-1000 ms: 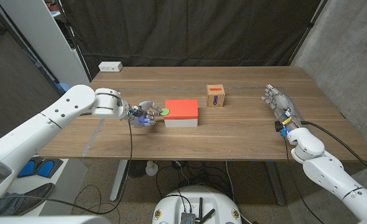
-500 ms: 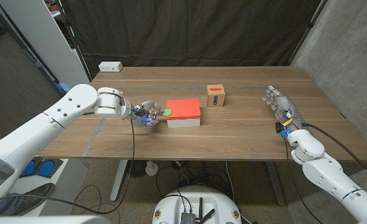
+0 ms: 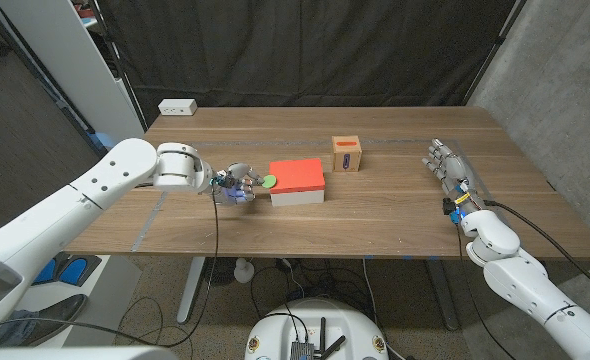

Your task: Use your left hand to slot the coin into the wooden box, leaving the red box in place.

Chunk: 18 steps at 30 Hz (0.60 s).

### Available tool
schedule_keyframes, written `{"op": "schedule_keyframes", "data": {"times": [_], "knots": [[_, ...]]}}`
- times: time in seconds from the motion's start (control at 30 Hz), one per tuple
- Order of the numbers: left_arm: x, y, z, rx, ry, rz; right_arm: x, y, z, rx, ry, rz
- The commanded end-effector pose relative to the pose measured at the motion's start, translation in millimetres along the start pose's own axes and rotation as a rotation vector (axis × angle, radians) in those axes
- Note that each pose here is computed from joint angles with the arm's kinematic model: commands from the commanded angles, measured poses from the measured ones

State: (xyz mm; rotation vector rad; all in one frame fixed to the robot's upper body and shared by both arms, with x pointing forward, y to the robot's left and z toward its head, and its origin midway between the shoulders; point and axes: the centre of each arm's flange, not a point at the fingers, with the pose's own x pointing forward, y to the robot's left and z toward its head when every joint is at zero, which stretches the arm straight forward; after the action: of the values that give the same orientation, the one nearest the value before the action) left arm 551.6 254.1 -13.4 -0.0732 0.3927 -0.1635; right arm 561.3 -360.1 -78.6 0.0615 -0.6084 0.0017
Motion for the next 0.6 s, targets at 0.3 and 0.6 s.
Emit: {"op": "schedule_keyframes", "data": {"times": [0.3, 0.6], "knots": [[-2.4, 12.8, 0.8, -0.091, -0.141, -0.045, -9.7, 11.2, 3.7, -0.032, 0.01, -0.021], [-5.9, 19.9, 6.8, -0.125, -0.255, -0.079, -14.9, 14.8, 10.3, -0.048, 0.003, -0.024]]}}
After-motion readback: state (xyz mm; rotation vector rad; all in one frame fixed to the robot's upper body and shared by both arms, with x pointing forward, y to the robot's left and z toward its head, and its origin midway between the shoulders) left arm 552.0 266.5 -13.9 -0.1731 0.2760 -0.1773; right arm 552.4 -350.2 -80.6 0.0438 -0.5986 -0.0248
